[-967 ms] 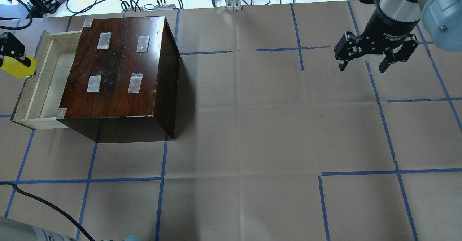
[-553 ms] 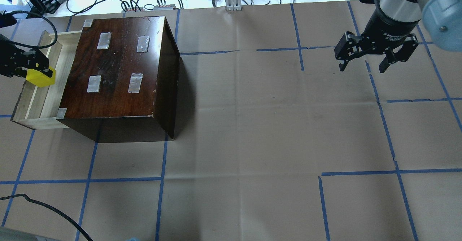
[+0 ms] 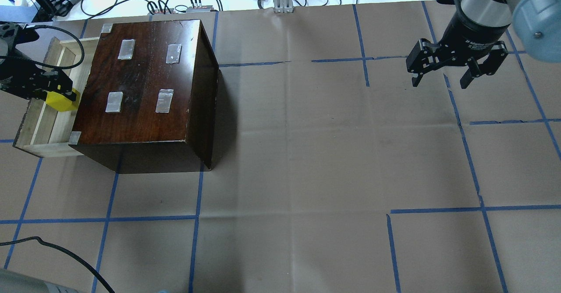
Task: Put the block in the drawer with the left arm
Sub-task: 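Lower the cube into the drawer and open the left gripper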
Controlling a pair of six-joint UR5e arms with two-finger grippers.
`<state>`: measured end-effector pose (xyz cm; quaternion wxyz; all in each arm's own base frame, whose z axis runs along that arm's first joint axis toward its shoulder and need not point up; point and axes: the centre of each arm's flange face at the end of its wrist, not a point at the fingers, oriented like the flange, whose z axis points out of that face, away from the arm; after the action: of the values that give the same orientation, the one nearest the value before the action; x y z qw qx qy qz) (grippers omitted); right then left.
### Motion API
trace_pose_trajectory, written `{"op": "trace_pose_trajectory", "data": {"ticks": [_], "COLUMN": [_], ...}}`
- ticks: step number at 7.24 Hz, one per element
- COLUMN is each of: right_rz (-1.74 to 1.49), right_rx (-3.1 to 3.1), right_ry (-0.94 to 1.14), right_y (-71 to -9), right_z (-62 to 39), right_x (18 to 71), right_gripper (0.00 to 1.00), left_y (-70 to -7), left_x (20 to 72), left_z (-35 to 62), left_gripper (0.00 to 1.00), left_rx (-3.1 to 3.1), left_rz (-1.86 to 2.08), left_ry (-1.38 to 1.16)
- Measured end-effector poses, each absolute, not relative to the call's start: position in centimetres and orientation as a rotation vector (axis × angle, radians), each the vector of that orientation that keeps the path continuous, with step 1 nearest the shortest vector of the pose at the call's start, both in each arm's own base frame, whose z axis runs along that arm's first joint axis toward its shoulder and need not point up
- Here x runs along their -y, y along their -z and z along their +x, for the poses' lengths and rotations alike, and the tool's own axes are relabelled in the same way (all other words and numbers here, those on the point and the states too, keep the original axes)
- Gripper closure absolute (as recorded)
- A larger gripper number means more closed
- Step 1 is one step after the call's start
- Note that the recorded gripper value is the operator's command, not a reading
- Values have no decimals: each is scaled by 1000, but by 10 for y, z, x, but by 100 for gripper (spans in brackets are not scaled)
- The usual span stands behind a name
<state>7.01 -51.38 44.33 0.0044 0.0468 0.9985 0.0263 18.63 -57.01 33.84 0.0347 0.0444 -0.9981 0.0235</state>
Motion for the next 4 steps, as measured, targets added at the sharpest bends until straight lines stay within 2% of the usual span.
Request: {"op": "trace_pose_trajectory", "data": {"ticks": [1,4], "right_rz": [147,147], "right_rx": [-3128,-3128], "right_ry": [-82,-83], "right_y": [-443,-443], "right_z": [70,70], "right_x": [514,514], "right_gripper": [0,0], "left_y": [-335,-355], "left_x": [572,578], "left_z": [186,186], "left_gripper": [1,1], "left_rx": [3087,3136], "left_rz": [122,110], "left_ry": [-65,-173]}}
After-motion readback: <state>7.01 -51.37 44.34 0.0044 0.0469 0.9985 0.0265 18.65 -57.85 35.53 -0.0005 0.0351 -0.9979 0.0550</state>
